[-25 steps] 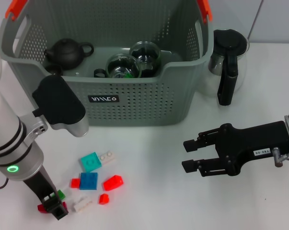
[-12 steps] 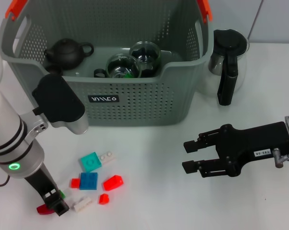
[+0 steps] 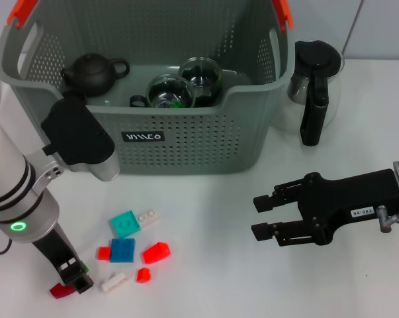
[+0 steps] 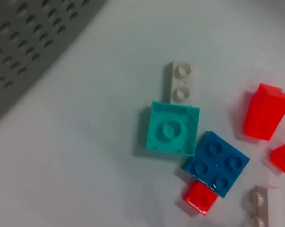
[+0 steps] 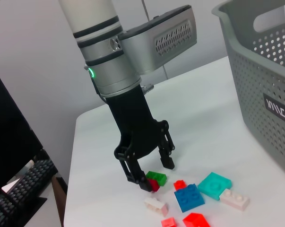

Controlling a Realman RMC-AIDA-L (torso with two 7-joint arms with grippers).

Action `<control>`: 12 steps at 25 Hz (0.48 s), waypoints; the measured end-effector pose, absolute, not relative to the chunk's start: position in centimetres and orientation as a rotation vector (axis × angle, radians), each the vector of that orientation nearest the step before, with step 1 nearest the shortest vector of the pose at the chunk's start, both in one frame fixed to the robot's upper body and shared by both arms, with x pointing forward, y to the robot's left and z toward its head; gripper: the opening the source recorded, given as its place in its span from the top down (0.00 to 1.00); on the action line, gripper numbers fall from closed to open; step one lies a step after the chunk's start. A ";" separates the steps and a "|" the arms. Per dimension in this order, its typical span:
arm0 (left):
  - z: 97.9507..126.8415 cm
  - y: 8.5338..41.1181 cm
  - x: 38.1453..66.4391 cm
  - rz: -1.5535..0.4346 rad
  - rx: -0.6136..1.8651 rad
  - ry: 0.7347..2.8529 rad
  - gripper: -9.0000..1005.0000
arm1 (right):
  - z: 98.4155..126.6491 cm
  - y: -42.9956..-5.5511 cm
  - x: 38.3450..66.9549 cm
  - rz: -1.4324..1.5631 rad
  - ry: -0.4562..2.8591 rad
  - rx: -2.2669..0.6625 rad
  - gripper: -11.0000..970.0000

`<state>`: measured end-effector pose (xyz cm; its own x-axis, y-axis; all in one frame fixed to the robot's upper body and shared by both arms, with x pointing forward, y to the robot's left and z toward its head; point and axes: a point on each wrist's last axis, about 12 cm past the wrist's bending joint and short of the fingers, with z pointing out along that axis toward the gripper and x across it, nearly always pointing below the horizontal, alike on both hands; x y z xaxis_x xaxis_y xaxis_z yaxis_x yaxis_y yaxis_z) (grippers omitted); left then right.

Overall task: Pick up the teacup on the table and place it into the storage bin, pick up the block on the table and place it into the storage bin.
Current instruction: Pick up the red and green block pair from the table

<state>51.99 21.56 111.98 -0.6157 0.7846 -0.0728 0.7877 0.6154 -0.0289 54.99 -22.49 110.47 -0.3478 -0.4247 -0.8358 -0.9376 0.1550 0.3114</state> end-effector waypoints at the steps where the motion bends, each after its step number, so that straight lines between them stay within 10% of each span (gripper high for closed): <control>1: 112.0 21.5 52.0 -0.090 1.355 2.777 0.35 | 110.5 -22.5 55.0 1.144 1.858 -1.295 0.42; 12: 111.8 21.5 51.7 -0.097 1.375 2.794 0.37 | 110.5 -22.5 55.0 1.144 1.856 -1.296 0.42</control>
<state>51.68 21.48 111.81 -0.6100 0.7908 -0.0504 0.7924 0.6084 -0.0444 54.98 -22.49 110.47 -0.3466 -0.4249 -0.8363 -0.9380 0.1535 0.3108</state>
